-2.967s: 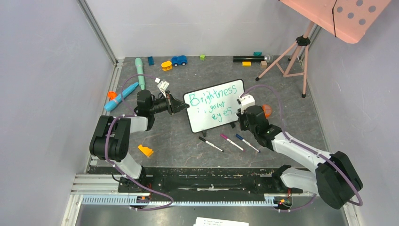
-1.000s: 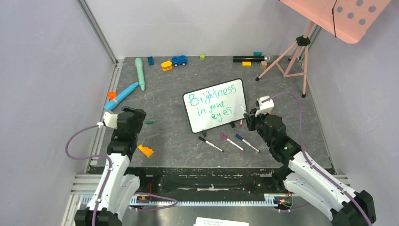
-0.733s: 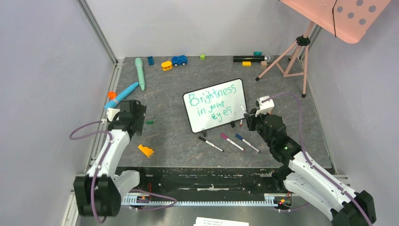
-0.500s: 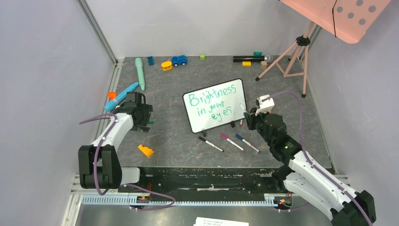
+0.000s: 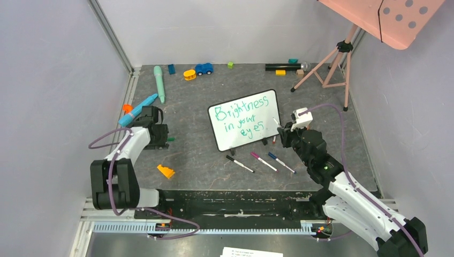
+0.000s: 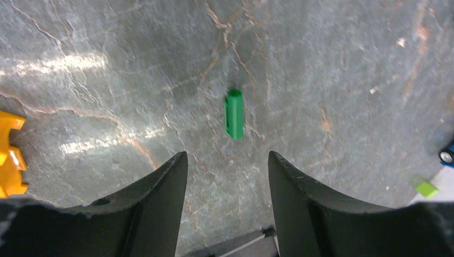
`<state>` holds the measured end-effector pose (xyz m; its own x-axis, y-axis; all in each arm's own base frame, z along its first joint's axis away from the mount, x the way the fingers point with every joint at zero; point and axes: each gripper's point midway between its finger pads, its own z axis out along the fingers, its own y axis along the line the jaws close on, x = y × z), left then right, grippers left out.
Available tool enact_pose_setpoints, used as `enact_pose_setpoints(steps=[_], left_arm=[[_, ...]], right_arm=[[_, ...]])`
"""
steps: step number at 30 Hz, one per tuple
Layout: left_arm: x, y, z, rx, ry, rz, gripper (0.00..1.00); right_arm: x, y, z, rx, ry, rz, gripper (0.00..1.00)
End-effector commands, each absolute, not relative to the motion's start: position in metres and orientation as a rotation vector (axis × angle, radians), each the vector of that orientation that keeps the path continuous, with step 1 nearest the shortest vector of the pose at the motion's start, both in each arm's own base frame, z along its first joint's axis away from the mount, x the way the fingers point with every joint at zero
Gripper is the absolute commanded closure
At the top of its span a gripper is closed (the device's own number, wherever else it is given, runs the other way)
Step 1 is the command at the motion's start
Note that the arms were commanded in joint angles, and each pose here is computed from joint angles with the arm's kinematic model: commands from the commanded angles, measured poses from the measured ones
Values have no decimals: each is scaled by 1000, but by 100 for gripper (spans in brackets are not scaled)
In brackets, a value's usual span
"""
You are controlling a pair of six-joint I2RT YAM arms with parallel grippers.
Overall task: Write a sentence on the whiteboard
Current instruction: Close the whiteboard marker at the center of the board.
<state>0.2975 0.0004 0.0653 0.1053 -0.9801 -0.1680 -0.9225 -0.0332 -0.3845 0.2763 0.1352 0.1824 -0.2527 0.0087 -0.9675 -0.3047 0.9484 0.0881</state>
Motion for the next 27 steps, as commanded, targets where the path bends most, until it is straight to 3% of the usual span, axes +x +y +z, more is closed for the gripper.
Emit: enact_pose_setpoints(steps=[1,15,21,25,27], left_arm=[[305,3,54,-2099,1811,-194,38],[318,0,22,-2190,1867,-128,42],[312,-3,-1,-2282,1854,-140,62],[309,-7,-15,-2303,1900,-151,98],[312,-3,-10,-2228,1916,-178,98]], right_arm=[[280,135,204,-192,1730,320,100],[279,130,207,-175,1714,307,100],[276,125,207,-158,1707,296,100],[275,125,208,-163,1709,294,100],[274,126,208,-176,1715,295,100]])
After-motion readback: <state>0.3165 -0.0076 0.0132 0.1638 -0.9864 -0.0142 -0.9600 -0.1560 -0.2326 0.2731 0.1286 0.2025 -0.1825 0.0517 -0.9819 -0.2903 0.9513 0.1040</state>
